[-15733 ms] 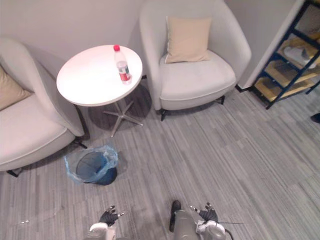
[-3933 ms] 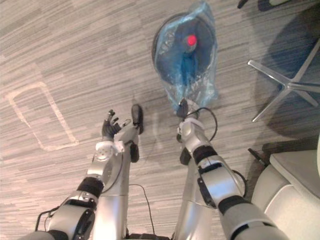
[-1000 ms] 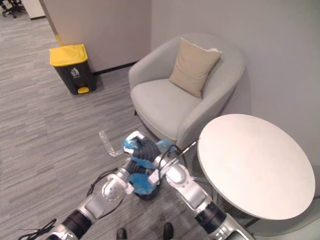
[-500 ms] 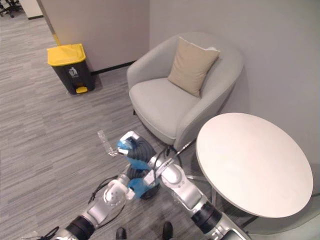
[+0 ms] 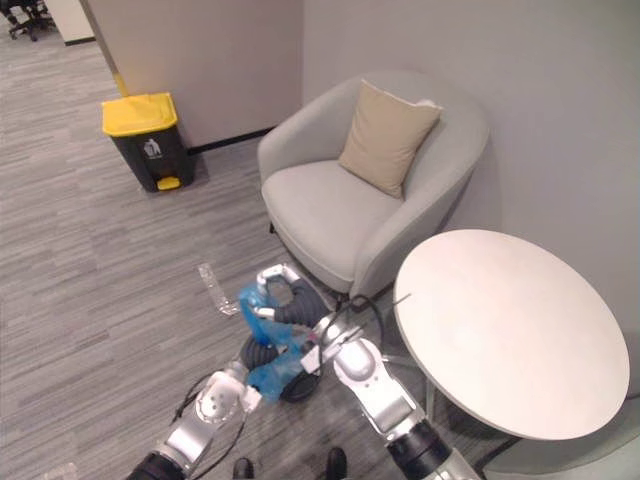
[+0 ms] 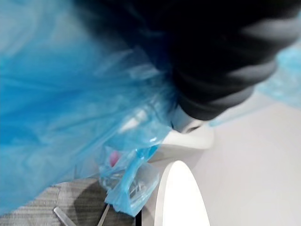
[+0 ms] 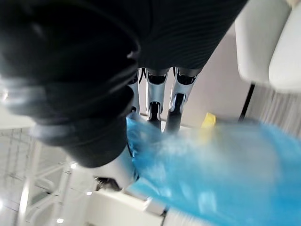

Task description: Gather rubbish on tea table into small bin, then transfer packed bag to large trash can.

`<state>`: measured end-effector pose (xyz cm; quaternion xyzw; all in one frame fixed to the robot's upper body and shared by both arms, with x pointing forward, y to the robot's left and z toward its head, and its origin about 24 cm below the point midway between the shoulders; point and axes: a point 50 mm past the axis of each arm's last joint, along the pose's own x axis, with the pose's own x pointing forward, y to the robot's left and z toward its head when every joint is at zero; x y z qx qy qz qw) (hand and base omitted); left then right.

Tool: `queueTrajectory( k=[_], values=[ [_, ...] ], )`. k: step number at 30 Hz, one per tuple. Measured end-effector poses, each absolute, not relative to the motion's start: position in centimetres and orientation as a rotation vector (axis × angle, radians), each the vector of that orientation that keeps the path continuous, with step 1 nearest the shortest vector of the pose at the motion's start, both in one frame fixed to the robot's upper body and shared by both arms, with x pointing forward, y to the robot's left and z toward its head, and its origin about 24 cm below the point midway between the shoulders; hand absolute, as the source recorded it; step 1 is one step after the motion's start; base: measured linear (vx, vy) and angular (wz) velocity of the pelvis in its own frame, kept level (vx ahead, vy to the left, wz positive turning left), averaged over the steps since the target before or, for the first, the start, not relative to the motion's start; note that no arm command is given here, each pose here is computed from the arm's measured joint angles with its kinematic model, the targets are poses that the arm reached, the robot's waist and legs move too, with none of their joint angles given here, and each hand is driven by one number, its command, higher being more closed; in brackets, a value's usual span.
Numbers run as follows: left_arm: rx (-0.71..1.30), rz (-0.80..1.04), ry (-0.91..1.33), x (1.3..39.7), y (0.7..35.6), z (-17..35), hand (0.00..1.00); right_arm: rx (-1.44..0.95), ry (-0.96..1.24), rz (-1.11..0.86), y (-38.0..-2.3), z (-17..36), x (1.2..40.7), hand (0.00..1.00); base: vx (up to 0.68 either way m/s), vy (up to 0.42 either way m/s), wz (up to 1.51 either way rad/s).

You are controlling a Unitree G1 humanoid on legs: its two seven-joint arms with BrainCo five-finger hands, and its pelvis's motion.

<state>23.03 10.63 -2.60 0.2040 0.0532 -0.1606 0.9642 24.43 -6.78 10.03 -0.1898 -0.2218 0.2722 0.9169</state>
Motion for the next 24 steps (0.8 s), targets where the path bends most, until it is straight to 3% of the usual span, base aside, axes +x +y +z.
queueTrajectory(
  k=[11, 16, 24],
  values=[
    [0.417, -0.254, 0.129, 23.0, 12.4, -2.8, 1.00, -0.688, -0.374, 0.536, -9.8, 6.4, 23.5, 0.00, 0.00, 0.000, 0.00],
    [0.411, -0.171, 0.182, 22.3, 14.2, -3.6, 1.00, -0.697, -0.153, 0.461, -12.2, 2.0, 22.6, 0.00, 0.00, 0.000, 0.00],
    [0.295, -0.005, 0.429, 19.0, 17.5, -7.6, 1.00, -0.517, 0.223, 0.238, -15.0, -4.2, 20.5, 0.00, 0.00, 0.000, 0.00]
  ],
)
